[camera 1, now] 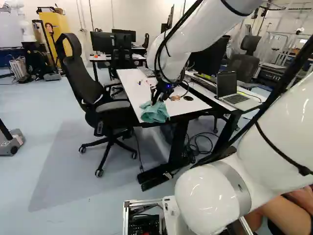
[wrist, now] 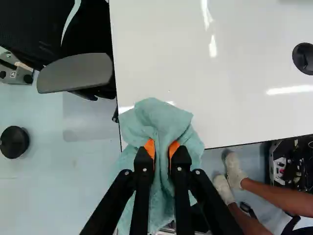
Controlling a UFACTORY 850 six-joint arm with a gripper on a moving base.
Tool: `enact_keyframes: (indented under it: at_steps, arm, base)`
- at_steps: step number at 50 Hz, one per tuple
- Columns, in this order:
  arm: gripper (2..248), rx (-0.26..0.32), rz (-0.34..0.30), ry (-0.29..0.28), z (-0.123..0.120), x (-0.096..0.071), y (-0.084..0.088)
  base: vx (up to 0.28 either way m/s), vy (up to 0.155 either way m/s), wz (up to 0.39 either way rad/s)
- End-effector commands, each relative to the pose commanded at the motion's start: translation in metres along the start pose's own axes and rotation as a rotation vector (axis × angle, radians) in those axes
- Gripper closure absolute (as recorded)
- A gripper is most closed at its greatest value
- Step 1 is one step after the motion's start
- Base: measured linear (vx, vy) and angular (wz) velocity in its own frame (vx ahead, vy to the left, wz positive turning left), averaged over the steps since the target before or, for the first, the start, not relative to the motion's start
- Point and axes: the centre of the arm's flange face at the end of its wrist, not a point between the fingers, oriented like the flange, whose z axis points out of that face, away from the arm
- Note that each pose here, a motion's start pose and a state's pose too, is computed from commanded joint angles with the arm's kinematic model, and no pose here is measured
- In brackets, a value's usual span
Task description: Clean the table with the green towel
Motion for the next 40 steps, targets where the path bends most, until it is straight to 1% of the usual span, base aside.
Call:
enact_keyframes:
  at_steps: [7, 17, 40]
  arm:
    - [199, -0.007, 0.013, 0.003, 0.002, 0.006, 0.006]
    - [199, -0.021, 0.041, 0.004, 0.006, 0.016, 0.018]
    - [199, -0.062, 0.123, 0.007, 0.011, 0.035, 0.058]
  base:
    - [0.0, 0.0, 0.0]
    - [0.0, 0.0, 0.0]
    - [0.0, 0.0, 0.0]
